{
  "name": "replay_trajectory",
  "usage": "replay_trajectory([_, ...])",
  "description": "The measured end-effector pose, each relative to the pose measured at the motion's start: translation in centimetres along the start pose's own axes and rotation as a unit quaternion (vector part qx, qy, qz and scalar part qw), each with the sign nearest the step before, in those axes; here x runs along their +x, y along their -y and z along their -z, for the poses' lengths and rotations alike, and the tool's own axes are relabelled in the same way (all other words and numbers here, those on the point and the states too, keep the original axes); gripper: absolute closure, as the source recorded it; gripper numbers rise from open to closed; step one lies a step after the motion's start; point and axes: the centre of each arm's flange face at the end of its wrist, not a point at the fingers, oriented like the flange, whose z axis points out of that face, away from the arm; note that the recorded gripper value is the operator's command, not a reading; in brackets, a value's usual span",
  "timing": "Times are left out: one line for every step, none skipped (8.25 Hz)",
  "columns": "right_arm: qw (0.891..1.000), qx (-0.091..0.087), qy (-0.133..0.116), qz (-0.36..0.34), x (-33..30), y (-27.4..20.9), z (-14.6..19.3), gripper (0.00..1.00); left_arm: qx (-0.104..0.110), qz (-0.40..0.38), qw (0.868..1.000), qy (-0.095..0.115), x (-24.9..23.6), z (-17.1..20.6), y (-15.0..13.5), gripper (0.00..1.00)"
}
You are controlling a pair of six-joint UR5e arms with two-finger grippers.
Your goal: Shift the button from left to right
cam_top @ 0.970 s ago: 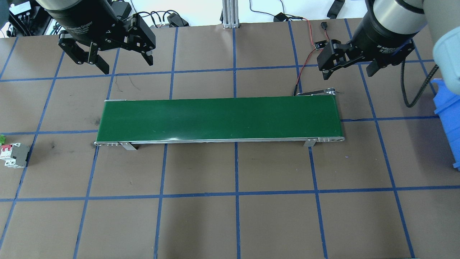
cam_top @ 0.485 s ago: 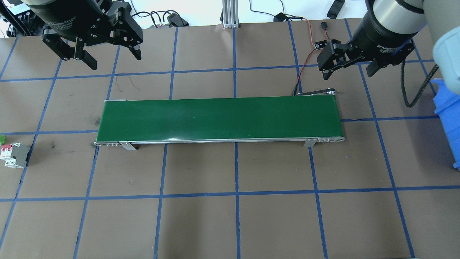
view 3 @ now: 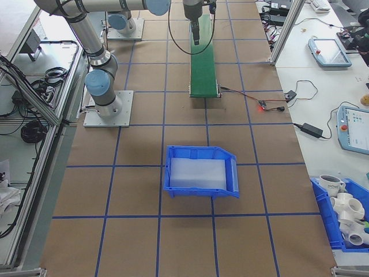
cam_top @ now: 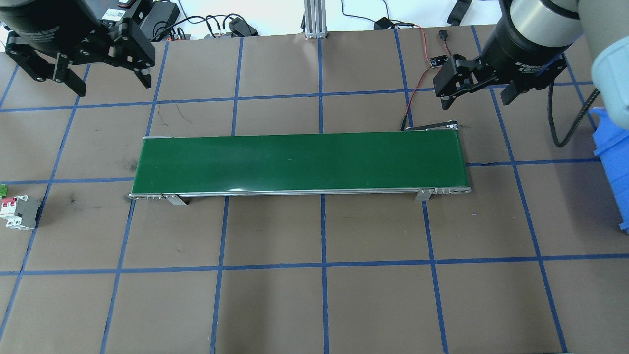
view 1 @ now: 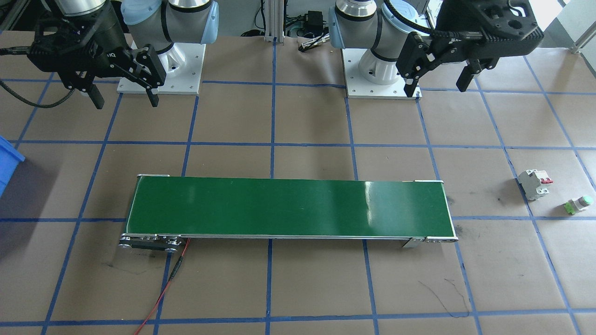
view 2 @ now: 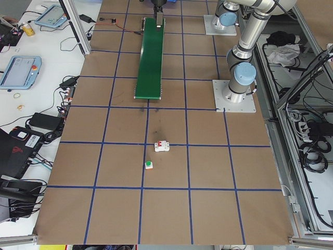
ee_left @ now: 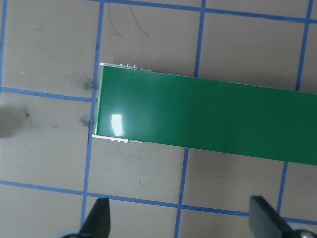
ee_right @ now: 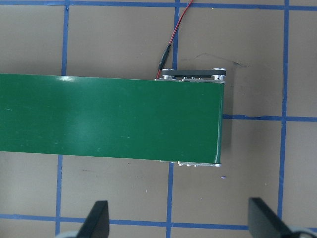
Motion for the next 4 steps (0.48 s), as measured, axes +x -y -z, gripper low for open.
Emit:
replay_trajectory([1.0,0.0,0.0,0.0,0.0,0.0,0.0,0.0,-0.003,0.001,1.0,0.007,-2.2,-0.1,0.7,0.0])
replay_trajectory([1.0,0.0,0.0,0.0,0.0,0.0,0.0,0.0,-0.009,0.006,1.0,0.012,-5.9,-0.5,1.7,0.0])
replay_trajectory([1.0,0.0,0.0,0.0,0.0,0.0,0.0,0.0,-0.019,0.014,1.0,0.016,-11.6,-1.3,3.0,0.0])
replay_trajectory([1.0,0.0,0.0,0.0,0.0,0.0,0.0,0.0,-0.031,0.031,0.999,0.017,-18.2,-2.6,4.0,0.0])
